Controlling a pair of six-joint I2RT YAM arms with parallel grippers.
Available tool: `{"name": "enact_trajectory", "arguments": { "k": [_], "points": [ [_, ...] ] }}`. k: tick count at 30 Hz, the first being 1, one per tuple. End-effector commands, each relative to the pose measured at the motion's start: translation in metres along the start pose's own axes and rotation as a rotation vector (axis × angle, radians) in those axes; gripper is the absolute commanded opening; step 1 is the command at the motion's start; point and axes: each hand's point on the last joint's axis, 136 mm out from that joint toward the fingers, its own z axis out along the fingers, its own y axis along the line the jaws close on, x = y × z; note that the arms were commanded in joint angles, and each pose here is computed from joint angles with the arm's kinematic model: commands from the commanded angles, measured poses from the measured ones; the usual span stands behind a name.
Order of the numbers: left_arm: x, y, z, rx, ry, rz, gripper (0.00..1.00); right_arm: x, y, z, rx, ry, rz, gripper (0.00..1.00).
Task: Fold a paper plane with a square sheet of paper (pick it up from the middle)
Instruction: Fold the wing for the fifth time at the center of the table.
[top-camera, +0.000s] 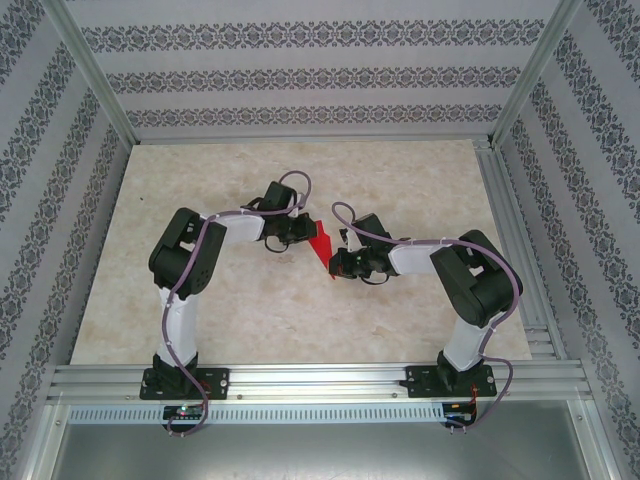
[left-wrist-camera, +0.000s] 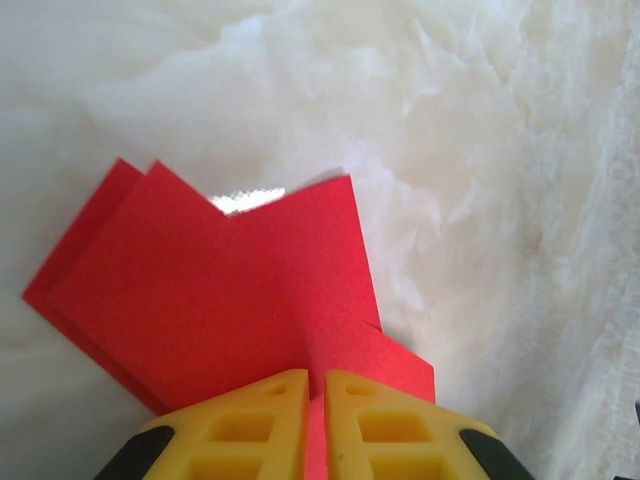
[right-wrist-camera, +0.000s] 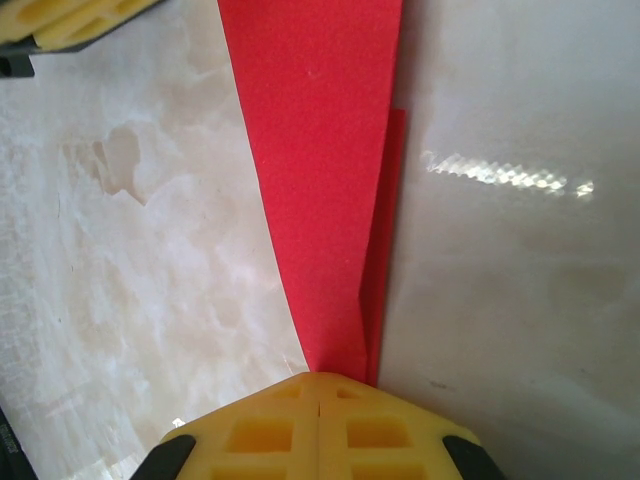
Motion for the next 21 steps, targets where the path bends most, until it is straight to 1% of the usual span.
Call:
{"name": "enact_trajectory", "arguments": {
  "k": [1,9,15,18,21],
  "points": [
    [-0.026,0.053,0.0,-0.146,-0.065,-0.009,0.14,0.096,-0.082,0.008,0.301,0.274,0.138,0.0],
    [-0.044,0.078,-0.006,-0.172,-0.086,-0.037,0.15,0.098,-0.083,0.008,0.305,0.276,0.141,0.0],
    [-0.057,0.091,-0.016,-0.152,-0.093,-0.067,0.17,0.097,-0.082,0.009,0.301,0.272,0.141,0.0],
    [-0.067,0.088,-0.024,-0.133,-0.107,-0.063,0.18,0.097,-0.082,0.009,0.3,0.272,0.138,0.0],
    [-0.077,0.071,-0.039,-0.108,-0.139,-0.028,0.19,0.097,-0.082,0.009,0.299,0.272,0.138,0.0]
  ]
}}
